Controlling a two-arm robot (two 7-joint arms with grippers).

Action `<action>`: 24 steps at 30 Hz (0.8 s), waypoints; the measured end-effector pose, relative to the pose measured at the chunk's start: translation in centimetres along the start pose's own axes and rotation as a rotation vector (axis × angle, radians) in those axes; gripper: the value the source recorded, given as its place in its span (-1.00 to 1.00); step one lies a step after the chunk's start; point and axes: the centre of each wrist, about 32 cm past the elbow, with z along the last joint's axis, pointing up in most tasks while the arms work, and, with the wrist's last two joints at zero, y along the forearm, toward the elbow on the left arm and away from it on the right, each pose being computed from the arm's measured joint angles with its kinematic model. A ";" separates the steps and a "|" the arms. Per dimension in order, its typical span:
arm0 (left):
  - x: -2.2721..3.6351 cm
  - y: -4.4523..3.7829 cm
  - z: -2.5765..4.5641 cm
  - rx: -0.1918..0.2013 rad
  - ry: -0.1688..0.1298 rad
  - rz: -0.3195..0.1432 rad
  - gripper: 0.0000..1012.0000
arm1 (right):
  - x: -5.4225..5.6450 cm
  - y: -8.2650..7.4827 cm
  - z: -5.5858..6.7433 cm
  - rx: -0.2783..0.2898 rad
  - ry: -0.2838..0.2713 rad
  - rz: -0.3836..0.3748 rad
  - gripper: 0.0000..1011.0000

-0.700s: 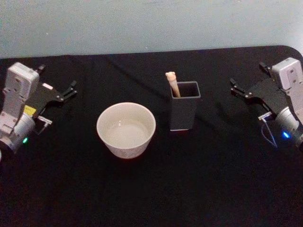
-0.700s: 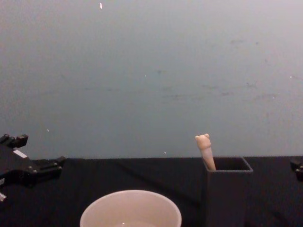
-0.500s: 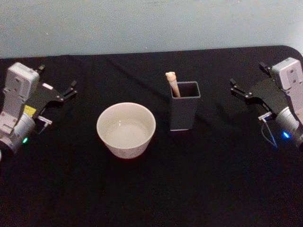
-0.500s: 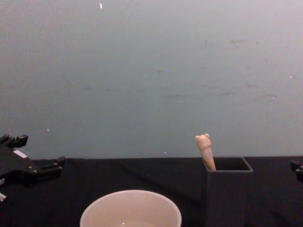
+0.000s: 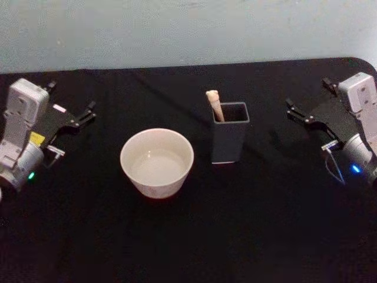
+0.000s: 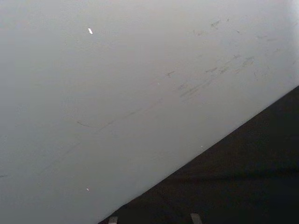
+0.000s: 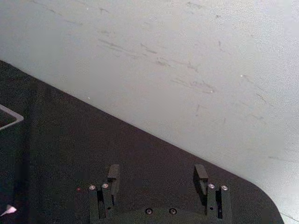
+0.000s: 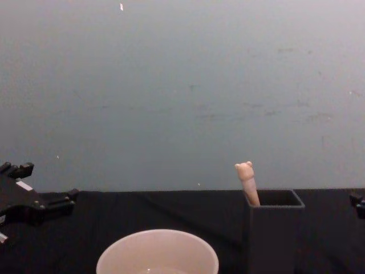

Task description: Pick up the stirring spoon with one hand, stir inside the cup, then place it back in its original position.

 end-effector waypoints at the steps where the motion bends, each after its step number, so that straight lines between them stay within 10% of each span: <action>1: 0.00 0.00 0.00 0.000 0.000 0.000 0.98 | 0.0 0.0 0.0 0.000 0.000 0.000 0.98; 24: 0.00 0.00 0.00 0.000 0.000 0.000 0.98 | 0.0 0.0 0.0 0.000 0.000 0.000 0.98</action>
